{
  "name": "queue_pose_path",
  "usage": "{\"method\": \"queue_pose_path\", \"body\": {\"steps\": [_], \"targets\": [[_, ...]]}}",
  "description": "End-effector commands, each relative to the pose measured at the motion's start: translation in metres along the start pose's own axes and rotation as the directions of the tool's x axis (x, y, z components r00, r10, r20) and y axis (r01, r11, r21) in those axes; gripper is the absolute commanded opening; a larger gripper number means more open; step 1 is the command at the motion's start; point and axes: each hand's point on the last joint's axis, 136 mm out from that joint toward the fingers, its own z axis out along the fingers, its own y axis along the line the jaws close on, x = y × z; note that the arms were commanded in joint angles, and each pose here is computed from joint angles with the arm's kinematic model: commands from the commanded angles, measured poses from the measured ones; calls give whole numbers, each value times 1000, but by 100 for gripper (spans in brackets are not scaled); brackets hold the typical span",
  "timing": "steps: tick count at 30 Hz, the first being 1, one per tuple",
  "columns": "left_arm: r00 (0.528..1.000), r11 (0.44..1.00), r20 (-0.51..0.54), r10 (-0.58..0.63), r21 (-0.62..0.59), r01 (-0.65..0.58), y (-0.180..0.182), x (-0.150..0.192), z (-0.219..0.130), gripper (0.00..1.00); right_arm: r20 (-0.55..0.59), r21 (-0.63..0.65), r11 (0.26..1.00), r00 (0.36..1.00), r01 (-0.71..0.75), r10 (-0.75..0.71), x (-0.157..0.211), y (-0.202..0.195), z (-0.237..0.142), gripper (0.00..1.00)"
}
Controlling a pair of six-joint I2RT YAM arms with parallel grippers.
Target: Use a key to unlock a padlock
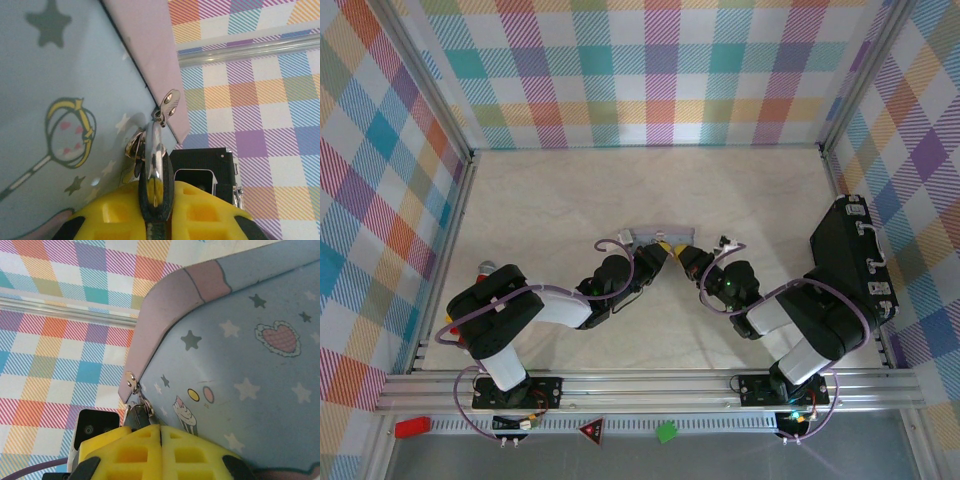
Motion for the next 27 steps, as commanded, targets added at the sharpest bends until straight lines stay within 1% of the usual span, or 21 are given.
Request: {"method": "queue_pose_path", "body": {"steps": [1, 4, 6, 9, 12, 17, 20, 22, 25, 27], "targets": [[942, 920, -331, 62, 385, 74, -123, 80, -25, 0, -24, -53, 999, 1000, 12, -13, 3, 23, 17, 0], [937, 932, -342, 66, 356, 64, -113, 84, -23, 0, -50, -82, 996, 998, -44, 40, 3, 32, 21, 0], [935, 944, -349, 68, 325, 52, -101, 87, -21, 0, -61, -85, 995, 997, -54, 49, 3, 39, 22, 0], [934, 958, -352, 64, 282, 41, -83, 89, -19, 0, -64, -49, 999, 998, -22, 19, 2, 45, 19, 0], [931, 963, -361, 58, 267, 43, -76, 92, -17, 0, -56, -29, 1000, 998, 1, -2, -1, 48, 17, 0], [921, 955, -383, 69, 293, 50, -87, 100, -14, 0, -83, -55, 998, 996, -18, 14, 2, 45, 27, 0], [919, 949, -386, 77, 312, 52, -97, 101, -16, 0, -92, -48, 998, 995, -34, 29, 5, 33, 32, 0], [920, 947, -383, 88, 318, 41, -102, 100, -17, 0, -88, -62, 998, 996, -29, 23, 5, 32, 33, 0], [917, 946, -385, 106, 324, 27, -107, 101, -18, 0, -87, -50, 999, 996, -16, 11, 5, 29, 35, 0], [913, 945, -393, 107, 325, 29, -108, 103, -17, 0, -84, -63, 998, 996, -10, 5, 4, 34, 36, 0]]}}
